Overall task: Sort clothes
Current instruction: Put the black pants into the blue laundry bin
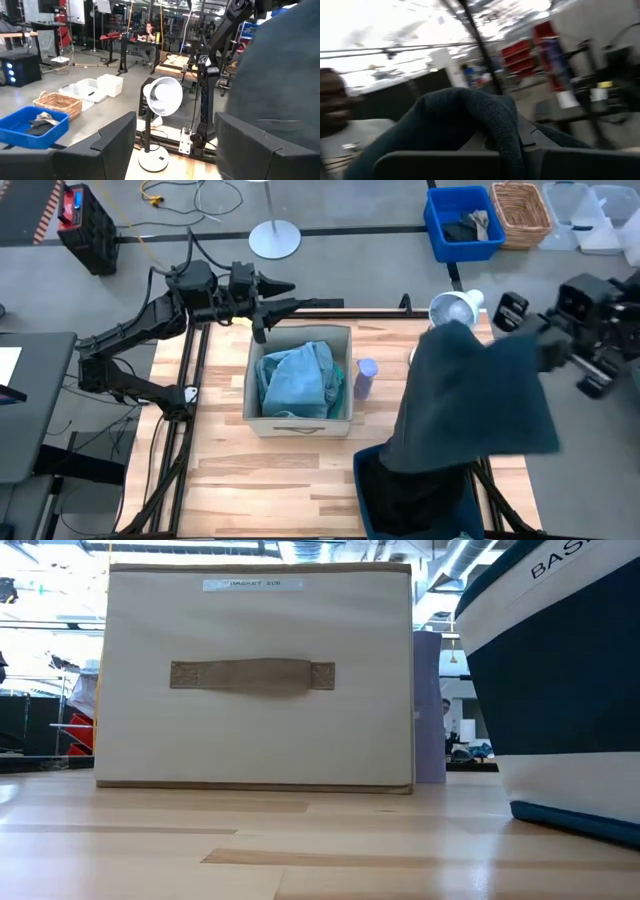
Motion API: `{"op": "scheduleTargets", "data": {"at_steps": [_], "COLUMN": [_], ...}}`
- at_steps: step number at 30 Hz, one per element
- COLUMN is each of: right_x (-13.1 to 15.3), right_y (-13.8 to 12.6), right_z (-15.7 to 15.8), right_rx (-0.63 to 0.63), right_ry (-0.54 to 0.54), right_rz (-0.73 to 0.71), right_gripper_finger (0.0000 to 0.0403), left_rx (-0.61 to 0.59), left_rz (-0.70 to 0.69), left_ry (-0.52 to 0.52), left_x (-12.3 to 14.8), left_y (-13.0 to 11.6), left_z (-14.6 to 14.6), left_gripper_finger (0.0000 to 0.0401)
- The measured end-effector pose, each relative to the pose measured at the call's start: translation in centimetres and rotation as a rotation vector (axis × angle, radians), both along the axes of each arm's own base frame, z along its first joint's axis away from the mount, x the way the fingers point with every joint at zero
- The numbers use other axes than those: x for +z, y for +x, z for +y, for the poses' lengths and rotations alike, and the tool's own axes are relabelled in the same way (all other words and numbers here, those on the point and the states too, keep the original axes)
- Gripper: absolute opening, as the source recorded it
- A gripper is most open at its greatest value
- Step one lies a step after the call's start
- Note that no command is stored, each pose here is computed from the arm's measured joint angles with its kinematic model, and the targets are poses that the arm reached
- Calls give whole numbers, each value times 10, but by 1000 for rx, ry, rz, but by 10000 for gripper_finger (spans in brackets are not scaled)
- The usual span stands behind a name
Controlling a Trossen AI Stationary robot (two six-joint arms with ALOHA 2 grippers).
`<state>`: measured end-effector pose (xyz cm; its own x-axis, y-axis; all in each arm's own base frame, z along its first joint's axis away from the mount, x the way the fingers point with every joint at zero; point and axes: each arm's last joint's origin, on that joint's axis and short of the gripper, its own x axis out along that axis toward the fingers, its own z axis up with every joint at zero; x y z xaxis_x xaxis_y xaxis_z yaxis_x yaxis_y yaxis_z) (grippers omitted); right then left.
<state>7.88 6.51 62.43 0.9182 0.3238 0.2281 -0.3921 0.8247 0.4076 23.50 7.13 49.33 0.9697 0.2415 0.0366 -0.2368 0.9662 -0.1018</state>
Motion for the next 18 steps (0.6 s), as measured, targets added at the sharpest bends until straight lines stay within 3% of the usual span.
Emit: {"op": "scheduleTargets", "data": {"at_steps": [5, 10, 18], "right_x": [2, -3, -7], "right_y": [-15, -27, -29], "right_z": [11, 25, 32], "right_rx": [215, 414, 463], "right_ry": [19, 60, 62], "right_rz": [-14, 68, 118], "right_gripper_finger": [17, 18, 19], "left_rx": [3, 38, 81], "left_rz": [10, 5, -33], "left_ry": [9, -11, -129], "left_x": [-1, -1, -2], "left_y": [0, 0, 3], "left_z": [0, 1, 2], "left_gripper_finger": [261, 261, 261]}}
